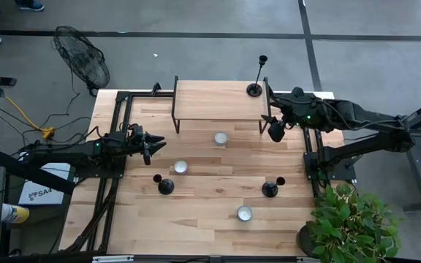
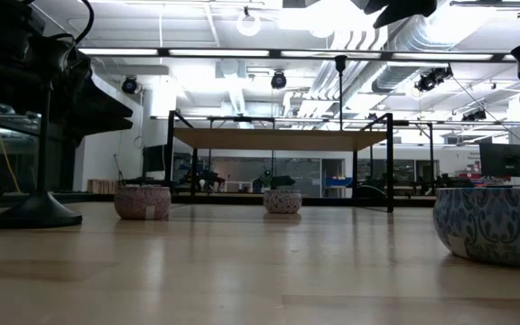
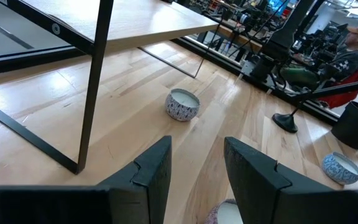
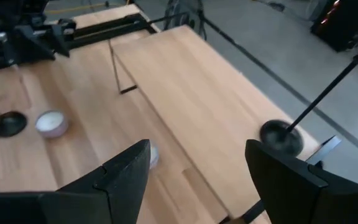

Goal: Pick & Place candle stick holders
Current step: Put the right black candle holder on the shelf

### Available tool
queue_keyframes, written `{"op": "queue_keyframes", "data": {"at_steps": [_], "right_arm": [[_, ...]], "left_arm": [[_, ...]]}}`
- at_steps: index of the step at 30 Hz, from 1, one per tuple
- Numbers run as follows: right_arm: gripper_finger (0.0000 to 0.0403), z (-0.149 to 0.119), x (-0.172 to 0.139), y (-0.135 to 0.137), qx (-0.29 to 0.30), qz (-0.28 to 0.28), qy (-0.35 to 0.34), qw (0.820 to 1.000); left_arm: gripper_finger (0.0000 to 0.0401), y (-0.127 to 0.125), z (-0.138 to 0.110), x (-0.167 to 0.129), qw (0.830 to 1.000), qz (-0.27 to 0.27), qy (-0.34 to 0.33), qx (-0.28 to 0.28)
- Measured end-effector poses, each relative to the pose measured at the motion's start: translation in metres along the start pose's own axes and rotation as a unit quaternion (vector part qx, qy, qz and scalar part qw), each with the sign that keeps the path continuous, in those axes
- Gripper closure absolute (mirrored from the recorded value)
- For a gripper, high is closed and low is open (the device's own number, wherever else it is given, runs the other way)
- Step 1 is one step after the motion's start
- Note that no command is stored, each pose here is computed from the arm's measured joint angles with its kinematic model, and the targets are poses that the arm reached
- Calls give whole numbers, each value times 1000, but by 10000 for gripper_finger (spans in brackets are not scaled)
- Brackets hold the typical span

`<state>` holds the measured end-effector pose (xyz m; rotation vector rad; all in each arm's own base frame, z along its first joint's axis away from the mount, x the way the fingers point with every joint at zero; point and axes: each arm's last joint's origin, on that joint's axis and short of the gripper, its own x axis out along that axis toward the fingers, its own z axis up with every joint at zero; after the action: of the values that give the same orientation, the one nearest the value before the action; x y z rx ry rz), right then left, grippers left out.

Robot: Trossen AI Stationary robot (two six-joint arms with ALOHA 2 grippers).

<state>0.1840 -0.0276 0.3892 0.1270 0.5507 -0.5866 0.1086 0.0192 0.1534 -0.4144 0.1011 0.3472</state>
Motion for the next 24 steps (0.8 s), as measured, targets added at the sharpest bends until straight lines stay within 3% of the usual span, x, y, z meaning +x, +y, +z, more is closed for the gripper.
{"op": "queue_keyframes", "data": {"at_steps": [13, 24], "right_arm": [[144, -16, -8, 12, -24, 29, 59, 998], [144, -29, -16, 20, 4, 45, 108, 993]], "left_arm": [[256, 0, 0, 0, 1000, 0, 0, 0], [256, 0, 0, 0, 1000, 0, 0, 0]]}}
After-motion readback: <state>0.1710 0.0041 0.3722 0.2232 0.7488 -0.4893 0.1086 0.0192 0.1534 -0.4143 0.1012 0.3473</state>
